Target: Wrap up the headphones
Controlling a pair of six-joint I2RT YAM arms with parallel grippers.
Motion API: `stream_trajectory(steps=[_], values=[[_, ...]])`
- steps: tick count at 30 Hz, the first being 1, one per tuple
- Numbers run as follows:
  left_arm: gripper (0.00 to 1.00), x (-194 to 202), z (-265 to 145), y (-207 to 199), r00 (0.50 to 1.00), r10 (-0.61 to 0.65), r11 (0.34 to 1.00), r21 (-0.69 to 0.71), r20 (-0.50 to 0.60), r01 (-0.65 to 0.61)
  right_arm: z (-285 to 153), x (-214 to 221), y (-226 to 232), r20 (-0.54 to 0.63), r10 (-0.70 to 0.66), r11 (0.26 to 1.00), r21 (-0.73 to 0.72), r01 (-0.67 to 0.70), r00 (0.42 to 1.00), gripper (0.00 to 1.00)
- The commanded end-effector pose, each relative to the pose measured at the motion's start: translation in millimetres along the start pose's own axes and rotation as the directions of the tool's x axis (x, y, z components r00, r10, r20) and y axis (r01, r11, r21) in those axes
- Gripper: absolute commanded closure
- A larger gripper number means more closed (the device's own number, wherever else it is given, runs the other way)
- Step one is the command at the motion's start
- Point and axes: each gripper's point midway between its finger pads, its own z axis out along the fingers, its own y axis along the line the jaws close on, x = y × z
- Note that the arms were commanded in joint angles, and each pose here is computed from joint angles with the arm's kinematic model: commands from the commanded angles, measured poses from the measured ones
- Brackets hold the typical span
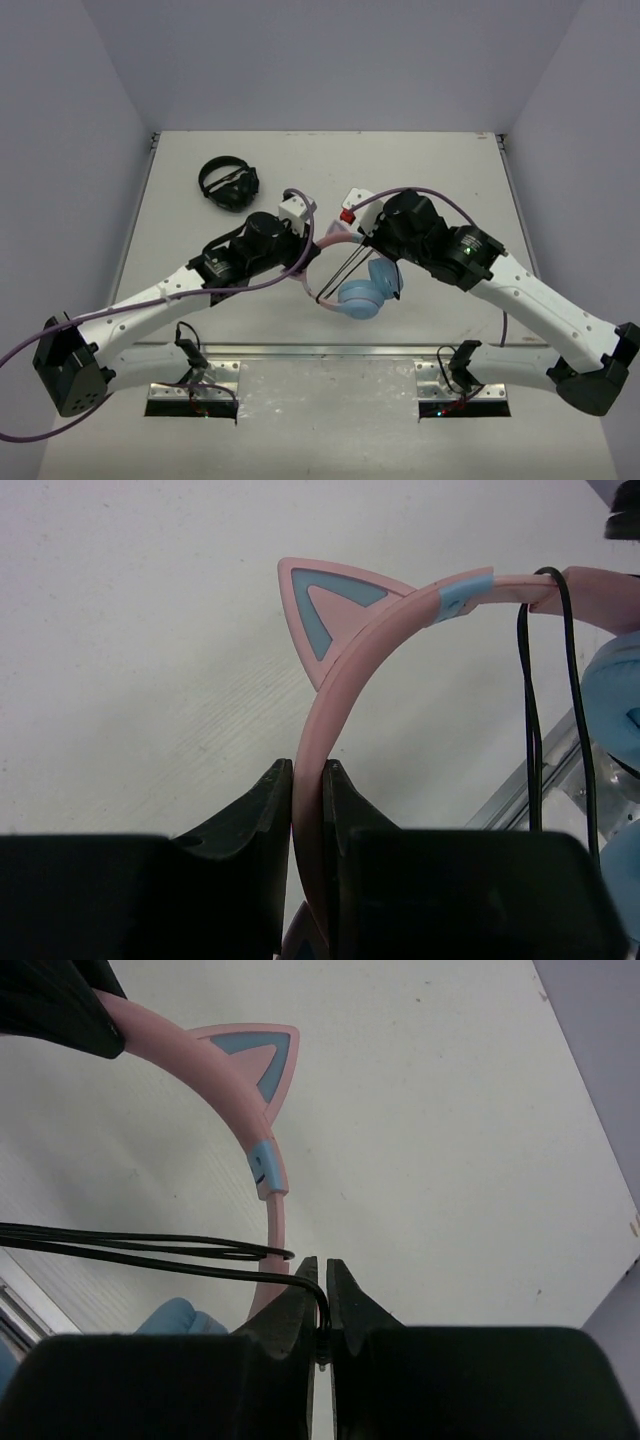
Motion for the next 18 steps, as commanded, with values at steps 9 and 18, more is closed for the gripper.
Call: stream_trajectory(steps=[9,18], values=[[1.0,-17,-26,-25,0.997,0.027,0.99,0.133,0.074,-0.037,10,0,6,0.067,0.076,0.997,-0.021,-0.075,0.995,0.85],[1.0,-53,-37,-13,0.982,0.033,0.998,0.041,0.188,-0.042,17,45,30,0.023,0.195,0.98,-0.04,-0.194,0.98,0.91]])
